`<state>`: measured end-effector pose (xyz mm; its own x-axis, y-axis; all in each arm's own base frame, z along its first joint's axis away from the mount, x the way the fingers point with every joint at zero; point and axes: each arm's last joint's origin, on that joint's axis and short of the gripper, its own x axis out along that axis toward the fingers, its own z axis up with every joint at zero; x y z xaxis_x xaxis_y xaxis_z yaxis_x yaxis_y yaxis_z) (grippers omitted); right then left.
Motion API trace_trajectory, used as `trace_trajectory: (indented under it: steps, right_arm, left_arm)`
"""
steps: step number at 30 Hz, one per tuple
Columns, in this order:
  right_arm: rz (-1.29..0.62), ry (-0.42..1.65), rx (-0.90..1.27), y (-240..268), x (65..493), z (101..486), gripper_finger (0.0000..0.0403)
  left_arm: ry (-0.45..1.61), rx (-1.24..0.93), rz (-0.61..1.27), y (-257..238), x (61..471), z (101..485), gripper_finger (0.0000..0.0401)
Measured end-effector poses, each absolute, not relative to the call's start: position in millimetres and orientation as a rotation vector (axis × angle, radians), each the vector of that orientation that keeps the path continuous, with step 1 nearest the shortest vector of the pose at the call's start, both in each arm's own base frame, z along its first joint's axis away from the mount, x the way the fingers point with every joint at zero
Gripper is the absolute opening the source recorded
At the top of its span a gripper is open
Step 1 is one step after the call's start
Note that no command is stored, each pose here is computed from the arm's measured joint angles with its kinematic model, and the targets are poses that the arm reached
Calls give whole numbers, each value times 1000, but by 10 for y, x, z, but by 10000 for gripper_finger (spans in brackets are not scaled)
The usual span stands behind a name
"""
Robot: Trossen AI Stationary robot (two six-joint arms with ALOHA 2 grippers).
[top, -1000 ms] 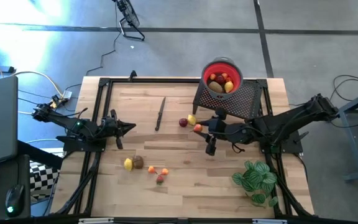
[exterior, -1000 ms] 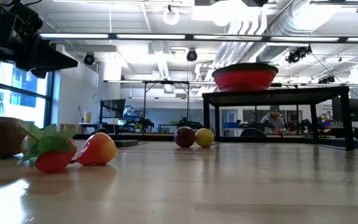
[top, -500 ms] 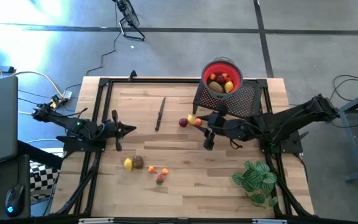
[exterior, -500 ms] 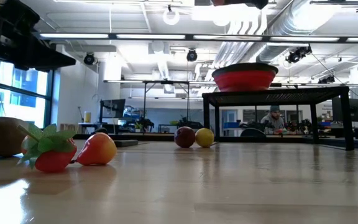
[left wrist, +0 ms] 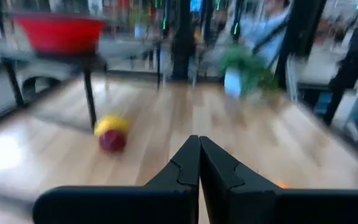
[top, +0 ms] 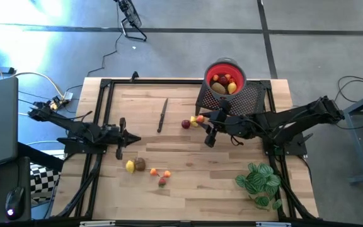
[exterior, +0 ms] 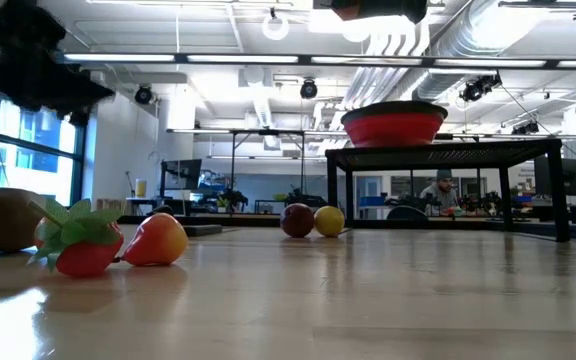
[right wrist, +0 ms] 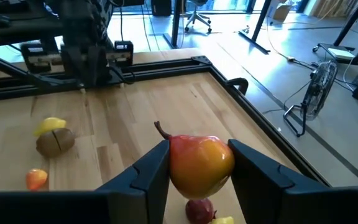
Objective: Pick & Place Fruit
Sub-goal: Put the orange pear into the red strainer bowl on the shelf
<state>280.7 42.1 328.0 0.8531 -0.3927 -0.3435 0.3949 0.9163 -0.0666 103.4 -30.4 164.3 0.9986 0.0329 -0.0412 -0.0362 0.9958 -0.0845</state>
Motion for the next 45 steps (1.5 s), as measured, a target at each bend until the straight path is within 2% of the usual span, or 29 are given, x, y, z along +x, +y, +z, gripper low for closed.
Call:
trace_trajectory:
  steps: [4,19,29,37,45]
  right_arm:
    - [-413,360,4,422,2808,3280,146]
    - [-408,367,-19,423,2807,3278,146]
    - [-415,374,-28,420,2803,3272,146]
    - [-424,378,-63,416,2801,3274,146]
    - [-527,361,-61,222,2777,3323,146]
  left_arm:
    - [88,-33,101,-270,1102,1599,0]
    - [129,-31,119,149,1202,1565,0]
    - [41,87,76,239,1203,1876,0]
    - [191,64,53,230,1188,1732,0]
    - [207,63,90,240,1186,1719,0]
